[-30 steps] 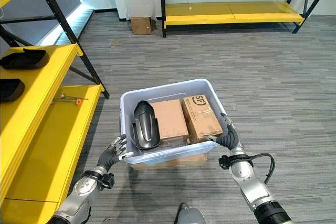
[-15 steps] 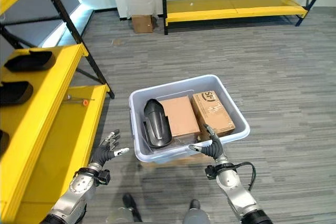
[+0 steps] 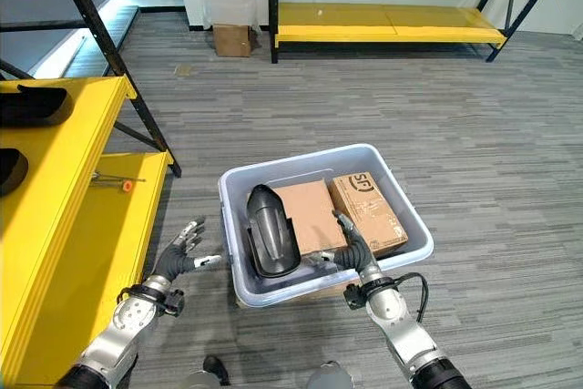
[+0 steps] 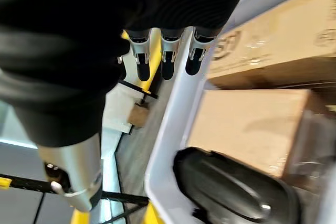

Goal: Move parts from the plastic box to the shelf.

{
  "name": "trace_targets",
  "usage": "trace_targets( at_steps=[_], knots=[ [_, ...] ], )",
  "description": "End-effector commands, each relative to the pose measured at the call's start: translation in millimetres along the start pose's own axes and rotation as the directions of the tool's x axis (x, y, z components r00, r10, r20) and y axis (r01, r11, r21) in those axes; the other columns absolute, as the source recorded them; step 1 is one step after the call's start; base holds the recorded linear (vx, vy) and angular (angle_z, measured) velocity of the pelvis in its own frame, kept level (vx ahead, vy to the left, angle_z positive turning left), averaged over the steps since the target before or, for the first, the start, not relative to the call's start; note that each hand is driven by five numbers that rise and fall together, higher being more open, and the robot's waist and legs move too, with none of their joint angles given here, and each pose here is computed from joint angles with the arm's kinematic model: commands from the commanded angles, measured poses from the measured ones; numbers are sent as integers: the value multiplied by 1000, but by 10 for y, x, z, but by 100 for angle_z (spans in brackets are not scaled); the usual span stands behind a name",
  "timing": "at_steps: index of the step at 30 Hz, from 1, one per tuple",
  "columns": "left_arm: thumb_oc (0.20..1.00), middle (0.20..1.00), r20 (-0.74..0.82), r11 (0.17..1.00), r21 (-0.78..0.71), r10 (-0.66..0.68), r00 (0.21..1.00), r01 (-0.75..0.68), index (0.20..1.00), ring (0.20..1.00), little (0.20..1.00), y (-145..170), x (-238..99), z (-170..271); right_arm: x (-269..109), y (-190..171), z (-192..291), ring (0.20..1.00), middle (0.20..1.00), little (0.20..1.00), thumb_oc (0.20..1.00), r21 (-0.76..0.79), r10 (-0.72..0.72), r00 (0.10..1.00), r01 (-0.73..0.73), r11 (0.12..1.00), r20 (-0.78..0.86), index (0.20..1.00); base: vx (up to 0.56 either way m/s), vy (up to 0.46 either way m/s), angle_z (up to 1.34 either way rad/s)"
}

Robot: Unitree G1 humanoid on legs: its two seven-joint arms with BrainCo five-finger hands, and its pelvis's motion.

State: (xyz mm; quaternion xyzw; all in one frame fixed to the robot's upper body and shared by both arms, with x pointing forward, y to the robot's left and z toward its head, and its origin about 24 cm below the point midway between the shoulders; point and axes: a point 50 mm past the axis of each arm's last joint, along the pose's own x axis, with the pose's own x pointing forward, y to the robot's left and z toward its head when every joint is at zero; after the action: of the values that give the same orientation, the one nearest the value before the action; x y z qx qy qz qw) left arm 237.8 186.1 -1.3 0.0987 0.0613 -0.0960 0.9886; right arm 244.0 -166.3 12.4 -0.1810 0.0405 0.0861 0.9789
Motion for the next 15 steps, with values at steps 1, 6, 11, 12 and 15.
trace_targets(
  at_steps=[1, 6, 11, 12, 15],
  knots=[
    [1000, 1000, 139, 1000, 28, -2, 990, -2, 1000, 1000, 1000, -49, 38, 237, 30, 23, 144, 1000, 1000, 1000, 1000, 53, -6, 995, 0, 999, 102, 1000, -71, -297, -1],
    [1000, 1000, 199, 993, 80, 65, 978, -82, 1000, 1000, 1000, -104, 229, 466, 72, 123, 284, 1000, 1000, 1000, 1000, 62, 41, 986, -51, 997, 160, 1000, 0, -346, 16],
    [1000, 1000, 155, 982, 1, 187, 970, -190, 1000, 1000, 1000, -108, 241, 455, 75, 156, 354, 1000, 1000, 1000, 1000, 46, 105, 981, -114, 992, 162, 1000, 103, -261, -8],
    [1000, 1000, 143, 979, -7, 202, 969, -203, 1000, 1000, 1000, -102, 246, 447, 74, 154, 360, 1000, 1000, 1000, 1000, 43, 107, 980, -116, 992, 165, 1000, 60, -109, -36],
    [1000, 1000, 128, 963, -30, 271, 954, -269, 1000, 1000, 1000, -94, 266, 440, 79, 157, 383, 1000, 1000, 1000, 1000, 52, 110, 981, -120, 991, 161, 1000, 113, -149, -21]
  ],
)
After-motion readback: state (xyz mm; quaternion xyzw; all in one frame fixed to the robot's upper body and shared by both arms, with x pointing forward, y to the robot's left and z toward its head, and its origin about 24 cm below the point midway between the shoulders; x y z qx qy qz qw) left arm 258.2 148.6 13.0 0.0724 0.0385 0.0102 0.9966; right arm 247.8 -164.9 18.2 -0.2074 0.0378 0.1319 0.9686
